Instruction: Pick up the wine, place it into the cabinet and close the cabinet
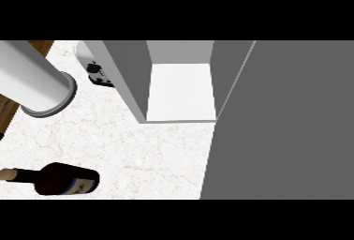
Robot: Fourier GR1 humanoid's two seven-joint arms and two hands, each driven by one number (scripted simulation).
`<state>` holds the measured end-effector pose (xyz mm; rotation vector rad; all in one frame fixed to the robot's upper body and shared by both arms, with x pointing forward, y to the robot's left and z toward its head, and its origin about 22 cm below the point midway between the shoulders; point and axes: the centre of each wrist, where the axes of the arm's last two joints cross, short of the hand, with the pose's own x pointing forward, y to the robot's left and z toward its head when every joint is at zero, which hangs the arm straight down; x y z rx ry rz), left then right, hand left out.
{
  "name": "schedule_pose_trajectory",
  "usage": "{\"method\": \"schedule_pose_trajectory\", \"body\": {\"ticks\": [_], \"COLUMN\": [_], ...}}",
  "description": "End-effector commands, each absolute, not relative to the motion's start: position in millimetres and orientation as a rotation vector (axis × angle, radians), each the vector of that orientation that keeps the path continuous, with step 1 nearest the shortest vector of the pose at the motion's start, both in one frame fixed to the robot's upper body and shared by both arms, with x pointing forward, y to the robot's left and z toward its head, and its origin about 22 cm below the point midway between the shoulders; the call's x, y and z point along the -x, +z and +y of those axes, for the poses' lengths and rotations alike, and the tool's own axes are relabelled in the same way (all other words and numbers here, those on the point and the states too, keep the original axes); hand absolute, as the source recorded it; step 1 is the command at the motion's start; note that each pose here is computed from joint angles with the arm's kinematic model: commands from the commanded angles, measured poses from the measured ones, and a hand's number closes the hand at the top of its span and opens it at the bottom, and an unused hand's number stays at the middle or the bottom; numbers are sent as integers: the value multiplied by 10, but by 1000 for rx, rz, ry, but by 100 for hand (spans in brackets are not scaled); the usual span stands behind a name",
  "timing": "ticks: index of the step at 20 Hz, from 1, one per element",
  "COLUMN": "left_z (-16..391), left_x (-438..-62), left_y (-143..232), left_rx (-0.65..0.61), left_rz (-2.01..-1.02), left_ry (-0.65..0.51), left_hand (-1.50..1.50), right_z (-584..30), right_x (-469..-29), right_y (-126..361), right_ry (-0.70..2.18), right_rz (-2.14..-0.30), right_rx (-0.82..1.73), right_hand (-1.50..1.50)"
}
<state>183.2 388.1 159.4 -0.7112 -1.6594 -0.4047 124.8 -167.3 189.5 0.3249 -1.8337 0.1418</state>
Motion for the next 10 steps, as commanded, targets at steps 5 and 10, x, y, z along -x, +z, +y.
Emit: {"method": "schedule_pose_trajectory", "body": {"ticks": [5,10], "left_z": [3977,3984], "left_x": [-1928,-2035], "left_y": [1069,844], "left_rx": [673,657], "left_rz": [-1633,-1617], "left_ry": [-417,-391], "left_hand": [-150,-150], "right_z": [-1782,-1740], "right_x": [-924,-923], "right_y": [2171,2137], "right_ry": [107,134], "right_rz": [-1934,-1947], "right_rx": [-289,-274], "right_hand": [-150,-150]}}
